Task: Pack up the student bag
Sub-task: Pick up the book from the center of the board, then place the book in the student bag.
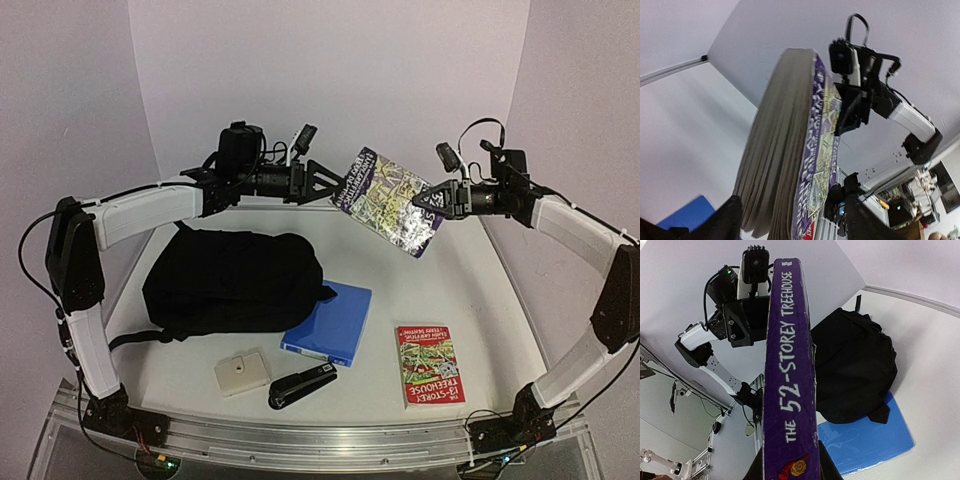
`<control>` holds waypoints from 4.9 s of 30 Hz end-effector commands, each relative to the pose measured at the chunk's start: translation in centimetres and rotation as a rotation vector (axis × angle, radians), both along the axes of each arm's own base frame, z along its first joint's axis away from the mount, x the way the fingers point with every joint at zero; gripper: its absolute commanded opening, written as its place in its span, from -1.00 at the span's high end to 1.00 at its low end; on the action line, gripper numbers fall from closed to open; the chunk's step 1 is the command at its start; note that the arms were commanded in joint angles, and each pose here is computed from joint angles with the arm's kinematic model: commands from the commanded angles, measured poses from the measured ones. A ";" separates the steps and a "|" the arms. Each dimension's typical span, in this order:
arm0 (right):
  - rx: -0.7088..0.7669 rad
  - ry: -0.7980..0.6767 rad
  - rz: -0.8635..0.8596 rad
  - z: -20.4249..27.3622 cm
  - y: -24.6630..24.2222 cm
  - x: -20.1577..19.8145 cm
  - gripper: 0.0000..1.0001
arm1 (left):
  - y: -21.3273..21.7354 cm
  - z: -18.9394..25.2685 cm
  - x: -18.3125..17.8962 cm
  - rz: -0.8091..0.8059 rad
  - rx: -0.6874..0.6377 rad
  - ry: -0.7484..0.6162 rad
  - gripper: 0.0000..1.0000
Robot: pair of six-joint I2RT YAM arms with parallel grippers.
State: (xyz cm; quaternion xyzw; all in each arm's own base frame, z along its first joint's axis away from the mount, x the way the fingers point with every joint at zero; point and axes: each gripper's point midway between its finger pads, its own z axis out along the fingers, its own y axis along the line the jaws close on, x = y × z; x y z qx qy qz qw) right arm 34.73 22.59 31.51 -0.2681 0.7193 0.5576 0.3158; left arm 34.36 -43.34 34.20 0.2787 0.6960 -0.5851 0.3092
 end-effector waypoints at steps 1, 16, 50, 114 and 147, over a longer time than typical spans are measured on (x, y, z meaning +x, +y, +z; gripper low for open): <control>0.024 -0.091 -0.003 3.4 -0.1 -1.1 1.00 | 3.7 2.9 -0.4 0.154 0.112 -0.152 -0.96; 0.033 0.036 0.182 1.1 4.6 -5.5 1.00 | 3.0 -1.8 -3.1 -0.046 0.229 -0.104 -0.99; -0.039 0.072 0.057 -1.1 6.6 -3.3 -0.39 | 5.2 3.2 -1.8 -0.056 -0.284 0.095 1.00; -0.005 0.313 -0.272 -6.0 0.6 4.5 1.00 | 9.7 -28.3 1.8 0.317 1.305 0.057 -0.40; -0.001 0.398 -0.109 -8.8 7.5 2.3 1.00 | 15.8 -7.9 4.3 0.637 0.662 -0.066 1.00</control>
